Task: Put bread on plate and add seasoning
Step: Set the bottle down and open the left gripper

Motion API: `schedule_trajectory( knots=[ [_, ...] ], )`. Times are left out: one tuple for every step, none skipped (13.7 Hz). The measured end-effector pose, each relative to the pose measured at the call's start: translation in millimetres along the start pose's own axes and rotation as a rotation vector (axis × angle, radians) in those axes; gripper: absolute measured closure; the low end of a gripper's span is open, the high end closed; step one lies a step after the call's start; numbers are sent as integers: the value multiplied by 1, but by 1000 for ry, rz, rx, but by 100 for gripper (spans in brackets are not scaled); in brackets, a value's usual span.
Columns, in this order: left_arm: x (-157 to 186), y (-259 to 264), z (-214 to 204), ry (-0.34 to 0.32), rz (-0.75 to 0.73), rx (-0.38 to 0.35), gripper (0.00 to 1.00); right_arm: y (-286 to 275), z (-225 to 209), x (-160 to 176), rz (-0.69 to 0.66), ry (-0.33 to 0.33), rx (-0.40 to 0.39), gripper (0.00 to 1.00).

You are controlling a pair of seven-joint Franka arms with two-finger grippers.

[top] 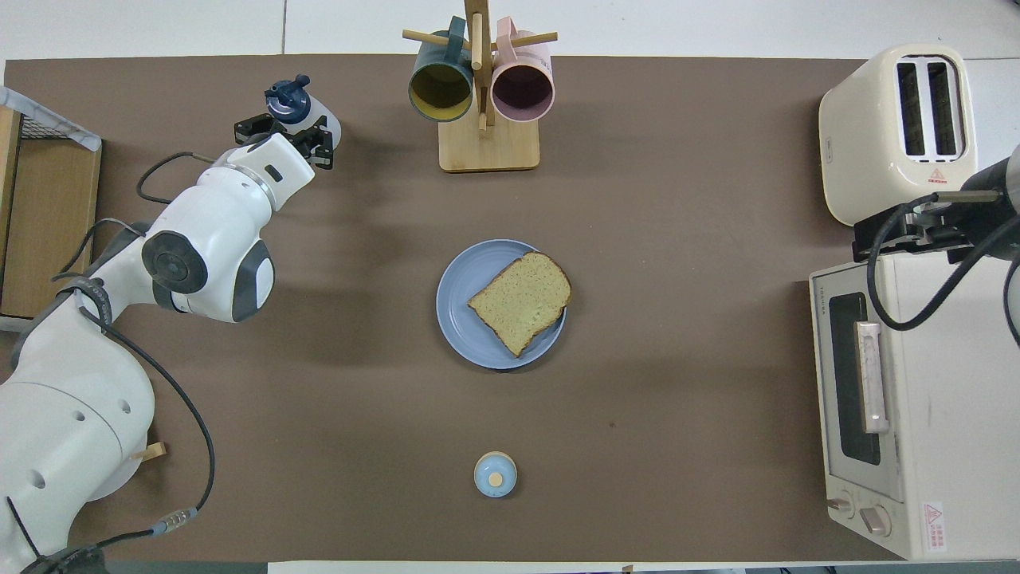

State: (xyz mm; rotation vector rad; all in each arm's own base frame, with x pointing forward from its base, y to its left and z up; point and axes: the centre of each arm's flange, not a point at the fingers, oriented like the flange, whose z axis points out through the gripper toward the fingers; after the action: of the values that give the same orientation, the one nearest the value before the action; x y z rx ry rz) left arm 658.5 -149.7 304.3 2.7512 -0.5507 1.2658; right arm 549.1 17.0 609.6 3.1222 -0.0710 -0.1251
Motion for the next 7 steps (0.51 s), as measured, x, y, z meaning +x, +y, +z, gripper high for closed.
schedule_trajectory(
  knots=[
    [-2, 0, 3, -19, 0, 0, 61, 0, 0, 0, 0, 0, 0, 0],
    [-1, -1, 4, -27, -1, 1, 62, 0, 0, 0, 0, 0, 0, 0],
    [1, -3, 4, -38, -1, 4, 63, 0, 0, 0, 0, 0, 0, 0],
    [3, -5, 5, -56, -1, 7, 64, 0, 0, 0, 0, 0, 0, 0],
    [7, -6, 7, -78, -1, 9, 64, 0, 0, 0, 0, 0, 0, 0],
    [12, -6, 8, -97, 0, 10, 64, 0, 0, 0, 0, 0, 0, 0],
    [14, -7, 8, -111, 0, 12, 64, 0, 0, 0, 0, 0, 0, 0]
  ],
)
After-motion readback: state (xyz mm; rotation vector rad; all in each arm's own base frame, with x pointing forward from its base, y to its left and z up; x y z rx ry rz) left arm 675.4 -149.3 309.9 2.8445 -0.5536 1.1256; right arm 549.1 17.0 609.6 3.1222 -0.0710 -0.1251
